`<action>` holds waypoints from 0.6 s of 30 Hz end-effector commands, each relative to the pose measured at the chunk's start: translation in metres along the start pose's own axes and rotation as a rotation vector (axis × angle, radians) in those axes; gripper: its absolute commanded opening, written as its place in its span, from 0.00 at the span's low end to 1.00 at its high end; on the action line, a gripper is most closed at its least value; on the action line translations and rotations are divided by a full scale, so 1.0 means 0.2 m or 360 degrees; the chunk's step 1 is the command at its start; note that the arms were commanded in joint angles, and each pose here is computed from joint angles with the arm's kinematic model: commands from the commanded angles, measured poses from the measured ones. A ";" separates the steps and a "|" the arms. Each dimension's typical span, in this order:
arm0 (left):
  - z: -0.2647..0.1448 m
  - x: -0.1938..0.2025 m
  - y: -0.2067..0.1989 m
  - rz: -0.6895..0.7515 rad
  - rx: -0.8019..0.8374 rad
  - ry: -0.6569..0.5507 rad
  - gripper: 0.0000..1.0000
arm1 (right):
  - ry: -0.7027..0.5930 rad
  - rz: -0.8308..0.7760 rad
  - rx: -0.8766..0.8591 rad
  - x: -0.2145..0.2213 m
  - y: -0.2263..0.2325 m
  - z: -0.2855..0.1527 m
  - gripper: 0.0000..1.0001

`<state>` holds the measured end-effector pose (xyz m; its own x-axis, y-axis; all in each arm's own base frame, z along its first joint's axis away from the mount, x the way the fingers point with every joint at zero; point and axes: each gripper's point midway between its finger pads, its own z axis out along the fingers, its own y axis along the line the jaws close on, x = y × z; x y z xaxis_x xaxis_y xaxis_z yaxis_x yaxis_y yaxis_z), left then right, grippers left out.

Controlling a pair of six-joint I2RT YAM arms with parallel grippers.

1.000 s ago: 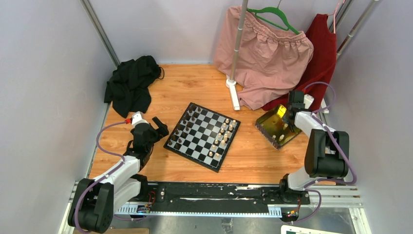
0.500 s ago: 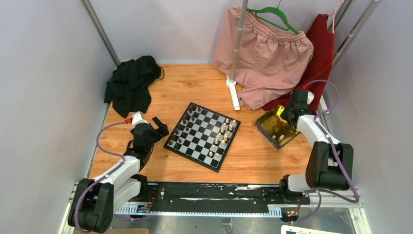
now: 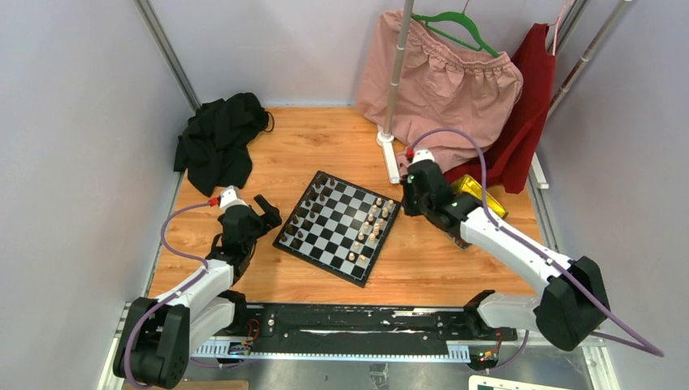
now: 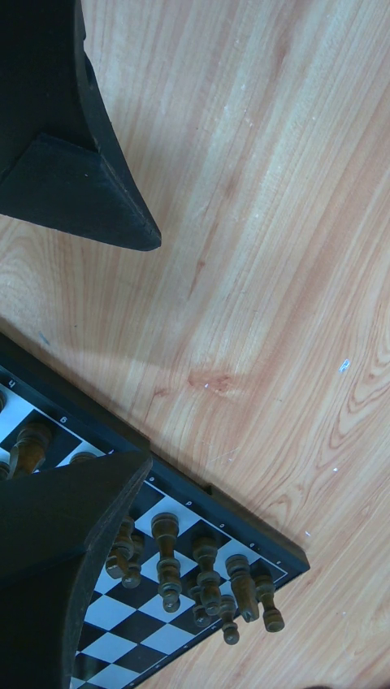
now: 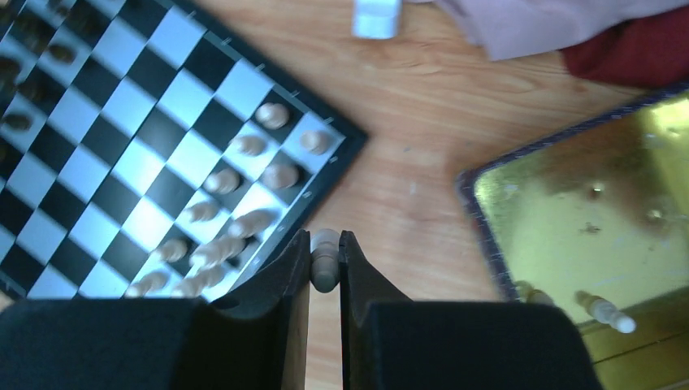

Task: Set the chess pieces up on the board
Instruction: Pick up the chess piece from the storage box, then place the chess piece on the chessboard.

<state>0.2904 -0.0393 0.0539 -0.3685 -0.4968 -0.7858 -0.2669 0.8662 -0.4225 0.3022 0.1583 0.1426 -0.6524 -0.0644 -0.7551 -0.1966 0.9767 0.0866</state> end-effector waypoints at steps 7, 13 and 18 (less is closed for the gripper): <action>0.00 -0.06 -0.05 0.0014 0.0048 -0.0061 1.00 | 0.0067 -0.0514 -0.0230 0.23 0.43 -0.19 0.00; 0.00 -0.06 -0.05 0.0019 0.0047 -0.0059 1.00 | 0.0108 -0.0654 -0.0291 0.38 0.56 -0.21 0.00; 0.00 -0.06 -0.05 0.0022 0.0049 -0.0063 1.00 | 0.0126 -0.0684 -0.0330 0.46 0.61 -0.19 0.00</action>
<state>0.2903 -0.0397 0.0539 -0.3692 -0.4956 -0.7862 -0.2656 0.8669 -0.4218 0.1940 0.2631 0.1185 -0.5364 -0.4685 -0.7020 -0.6047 0.7936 -0.0676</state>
